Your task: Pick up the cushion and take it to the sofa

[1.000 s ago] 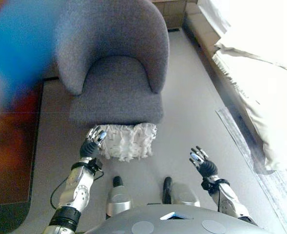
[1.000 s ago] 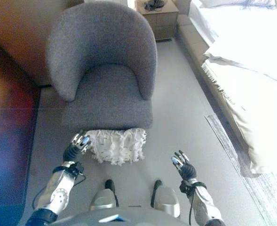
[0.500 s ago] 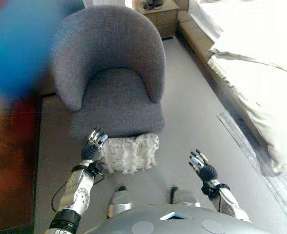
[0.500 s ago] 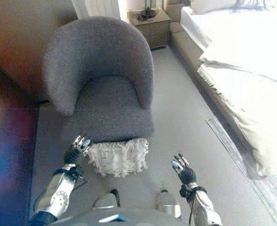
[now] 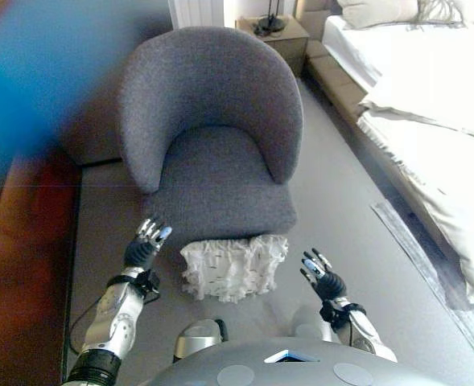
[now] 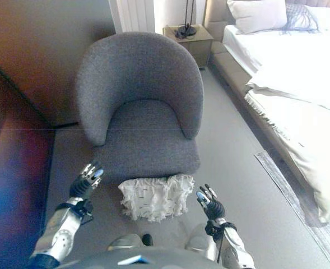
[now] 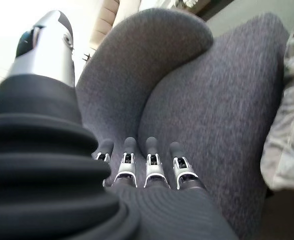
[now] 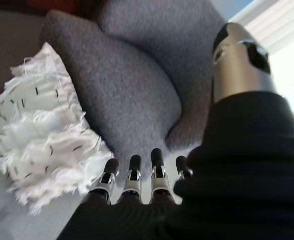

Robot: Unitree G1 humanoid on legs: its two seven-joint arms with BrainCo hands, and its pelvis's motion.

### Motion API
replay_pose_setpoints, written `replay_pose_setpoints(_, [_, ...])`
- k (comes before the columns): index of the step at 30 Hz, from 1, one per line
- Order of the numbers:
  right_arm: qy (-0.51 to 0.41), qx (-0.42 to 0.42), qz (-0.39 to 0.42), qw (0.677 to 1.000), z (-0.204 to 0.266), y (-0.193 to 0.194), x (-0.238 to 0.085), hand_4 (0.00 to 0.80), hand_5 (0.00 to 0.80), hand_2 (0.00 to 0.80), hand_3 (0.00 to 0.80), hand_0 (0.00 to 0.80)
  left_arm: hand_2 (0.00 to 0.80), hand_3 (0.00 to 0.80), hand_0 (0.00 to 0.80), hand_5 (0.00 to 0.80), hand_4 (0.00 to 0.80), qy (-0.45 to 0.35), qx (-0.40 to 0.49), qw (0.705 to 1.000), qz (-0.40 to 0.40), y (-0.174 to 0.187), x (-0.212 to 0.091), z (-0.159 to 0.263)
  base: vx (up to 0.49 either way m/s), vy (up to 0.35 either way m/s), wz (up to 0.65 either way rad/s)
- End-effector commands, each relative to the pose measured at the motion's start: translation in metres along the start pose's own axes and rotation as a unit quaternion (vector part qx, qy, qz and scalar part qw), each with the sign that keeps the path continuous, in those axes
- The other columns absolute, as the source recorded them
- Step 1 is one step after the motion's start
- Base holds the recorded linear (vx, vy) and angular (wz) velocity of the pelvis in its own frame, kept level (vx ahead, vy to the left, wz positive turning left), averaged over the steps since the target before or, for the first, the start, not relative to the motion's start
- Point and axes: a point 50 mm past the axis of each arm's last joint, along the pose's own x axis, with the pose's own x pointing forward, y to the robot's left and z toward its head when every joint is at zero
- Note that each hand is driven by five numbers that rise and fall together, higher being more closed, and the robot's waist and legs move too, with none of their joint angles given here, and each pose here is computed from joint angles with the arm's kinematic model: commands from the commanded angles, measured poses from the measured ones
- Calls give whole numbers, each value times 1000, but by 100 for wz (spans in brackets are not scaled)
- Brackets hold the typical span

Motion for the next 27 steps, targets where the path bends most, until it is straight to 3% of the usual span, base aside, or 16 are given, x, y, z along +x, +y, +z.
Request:
replay_pose_setpoints(1, [-45,3,24,999,19,7,6,0,0,0,0,0,0,0,0,0,0,-56,10,998,-34,-10,0,24,262,-155,-28])
replay_pose_setpoints(8, [-21,3,28,999,15,7,13,0,0,0,0,0,0,0,0,0,0,-41,23,998,-47,-15,-3,16,287,-102,5])
replay_pose_setpoints(22, [-36,-68,41,996,35,4,13,0,0,0,0,0,0,0,0,0,0,-33,-31,999,13,-7,-7,2,191,-167,12])
replay_pose_setpoints(27, [-39,-81,34,995,39,-6,8,0,0,0,0,0,0,0,0,0,0,-28,-40,999,-1,-15,-7,-4,117,47,12])
